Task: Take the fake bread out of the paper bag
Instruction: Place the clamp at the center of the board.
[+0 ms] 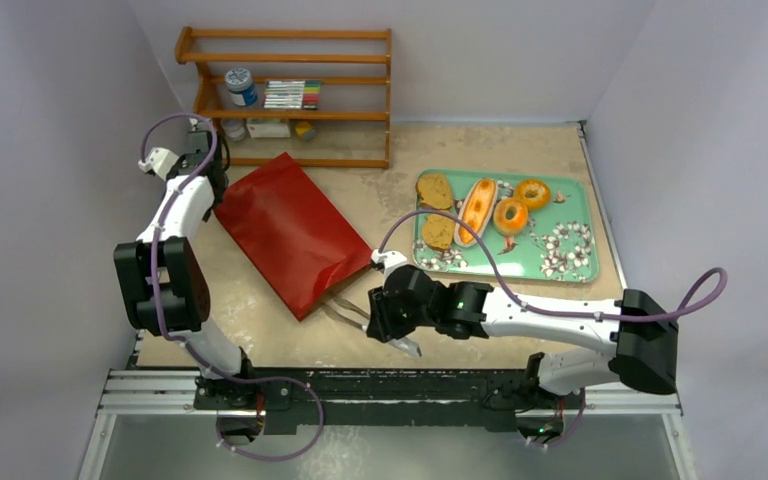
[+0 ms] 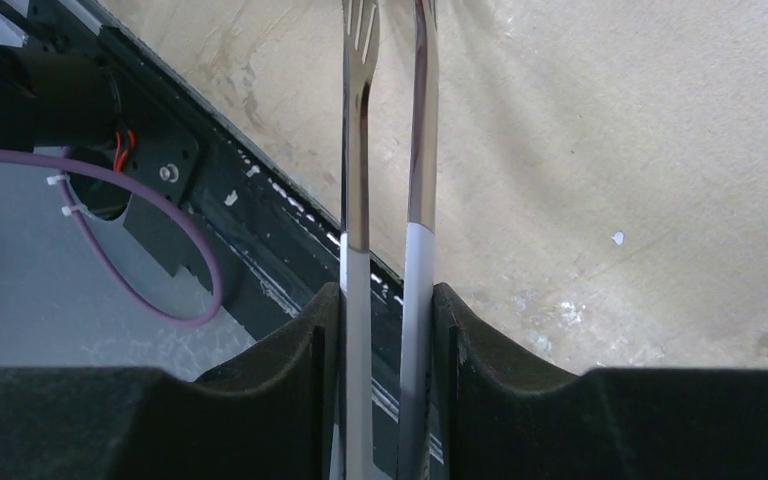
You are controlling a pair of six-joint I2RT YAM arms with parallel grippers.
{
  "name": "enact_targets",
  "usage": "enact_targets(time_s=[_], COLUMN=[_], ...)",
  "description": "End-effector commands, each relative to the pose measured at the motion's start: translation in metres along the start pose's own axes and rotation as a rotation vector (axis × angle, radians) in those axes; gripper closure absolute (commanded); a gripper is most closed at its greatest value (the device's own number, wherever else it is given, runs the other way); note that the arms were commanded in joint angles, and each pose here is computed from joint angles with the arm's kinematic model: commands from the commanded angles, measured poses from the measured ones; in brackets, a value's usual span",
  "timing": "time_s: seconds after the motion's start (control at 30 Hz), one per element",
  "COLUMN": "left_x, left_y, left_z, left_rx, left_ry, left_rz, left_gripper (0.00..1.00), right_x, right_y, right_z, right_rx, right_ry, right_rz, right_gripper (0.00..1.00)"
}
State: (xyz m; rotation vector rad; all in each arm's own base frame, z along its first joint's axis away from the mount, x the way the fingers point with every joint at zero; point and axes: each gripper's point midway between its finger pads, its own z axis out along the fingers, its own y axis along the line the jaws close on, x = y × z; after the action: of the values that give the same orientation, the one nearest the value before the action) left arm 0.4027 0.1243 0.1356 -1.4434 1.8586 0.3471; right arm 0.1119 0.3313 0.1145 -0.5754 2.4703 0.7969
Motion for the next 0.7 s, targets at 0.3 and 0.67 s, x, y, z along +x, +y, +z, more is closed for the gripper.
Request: enact_targets(time_s=[0.3, 0.67], left_x=[-0.013, 0.001], left_y=[-0.012, -0.003], left_z=[0.009, 0.017], left_rx=[0.005, -0.01], left_ry=[-0.047, -0.027], left_rz=[0.018, 0.043], left_gripper=[0.44, 0.44], right_x=[-0.051, -0.096], right_y=[-0.001, -0.023], right_z=[0.003, 0.017], right_rx=[-0.001, 0.024], right_ry=[-0.16, -0.247], right_rz=[0.038, -0.005], right_gripper=[0.64, 0.65])
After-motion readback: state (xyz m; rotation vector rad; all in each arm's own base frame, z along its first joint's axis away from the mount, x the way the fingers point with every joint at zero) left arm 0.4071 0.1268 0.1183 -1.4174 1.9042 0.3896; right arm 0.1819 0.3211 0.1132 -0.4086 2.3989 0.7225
